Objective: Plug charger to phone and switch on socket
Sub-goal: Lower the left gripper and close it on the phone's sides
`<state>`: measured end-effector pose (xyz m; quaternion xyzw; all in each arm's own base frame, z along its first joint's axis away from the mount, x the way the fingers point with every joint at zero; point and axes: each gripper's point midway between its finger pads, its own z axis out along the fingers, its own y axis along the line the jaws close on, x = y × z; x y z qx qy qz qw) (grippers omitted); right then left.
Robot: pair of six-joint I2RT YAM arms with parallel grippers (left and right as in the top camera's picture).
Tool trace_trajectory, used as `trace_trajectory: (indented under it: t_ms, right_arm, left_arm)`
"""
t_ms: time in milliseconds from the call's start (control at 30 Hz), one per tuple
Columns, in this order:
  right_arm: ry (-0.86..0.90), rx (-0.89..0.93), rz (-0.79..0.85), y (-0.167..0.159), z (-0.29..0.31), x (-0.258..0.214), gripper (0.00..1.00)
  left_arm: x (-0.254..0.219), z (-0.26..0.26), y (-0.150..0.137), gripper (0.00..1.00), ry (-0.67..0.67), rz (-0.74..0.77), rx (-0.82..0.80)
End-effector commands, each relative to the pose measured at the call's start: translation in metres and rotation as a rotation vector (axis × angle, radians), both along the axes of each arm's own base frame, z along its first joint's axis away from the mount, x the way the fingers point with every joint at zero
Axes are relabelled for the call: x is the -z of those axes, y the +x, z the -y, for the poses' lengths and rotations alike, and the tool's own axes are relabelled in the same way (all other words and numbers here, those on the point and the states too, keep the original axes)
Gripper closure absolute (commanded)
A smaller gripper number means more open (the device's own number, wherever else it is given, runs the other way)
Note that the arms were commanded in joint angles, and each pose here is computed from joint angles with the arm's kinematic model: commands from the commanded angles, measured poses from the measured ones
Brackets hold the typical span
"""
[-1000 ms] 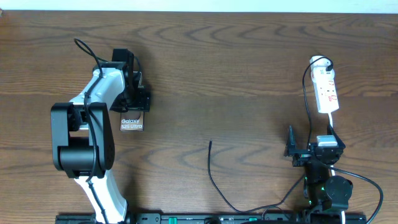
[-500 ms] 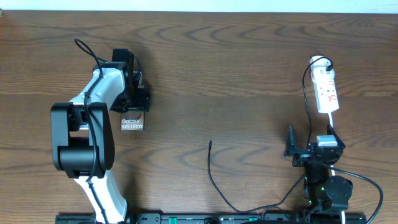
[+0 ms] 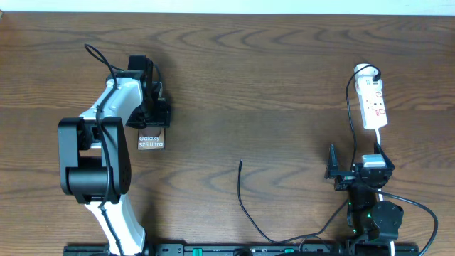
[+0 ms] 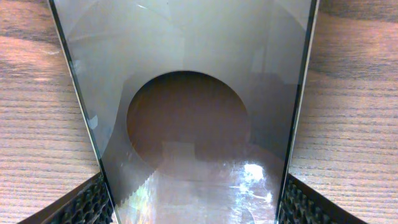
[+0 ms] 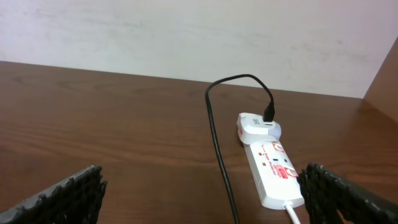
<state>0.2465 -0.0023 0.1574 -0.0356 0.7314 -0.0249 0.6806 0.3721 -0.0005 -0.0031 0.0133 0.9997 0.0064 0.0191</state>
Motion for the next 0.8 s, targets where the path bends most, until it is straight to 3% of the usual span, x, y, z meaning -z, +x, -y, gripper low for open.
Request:
trace_trajectory:
  t_ms: [0,633,767]
  right_arm:
    - [0.01,0.001,0.0,-0.0003,-0.0005,0.0003,0.01]
    - [0.01,0.001,0.0,-0.0003,-0.0005,0.0003,0.01]
    - [0.01,0.001,0.0,-0.0002,-0.0005,0.0002,0.01]
  left_arm:
    - [0.016,-0.0062,-0.0164,0.28,0.029,-0.064,0.007]
    - [0.016,-0.0063,-0.0164,0.39,0.029,-0.064,0.007]
    - [0.016,-0.0062,-0.0165,0.58,0.029,-0.064,0.007]
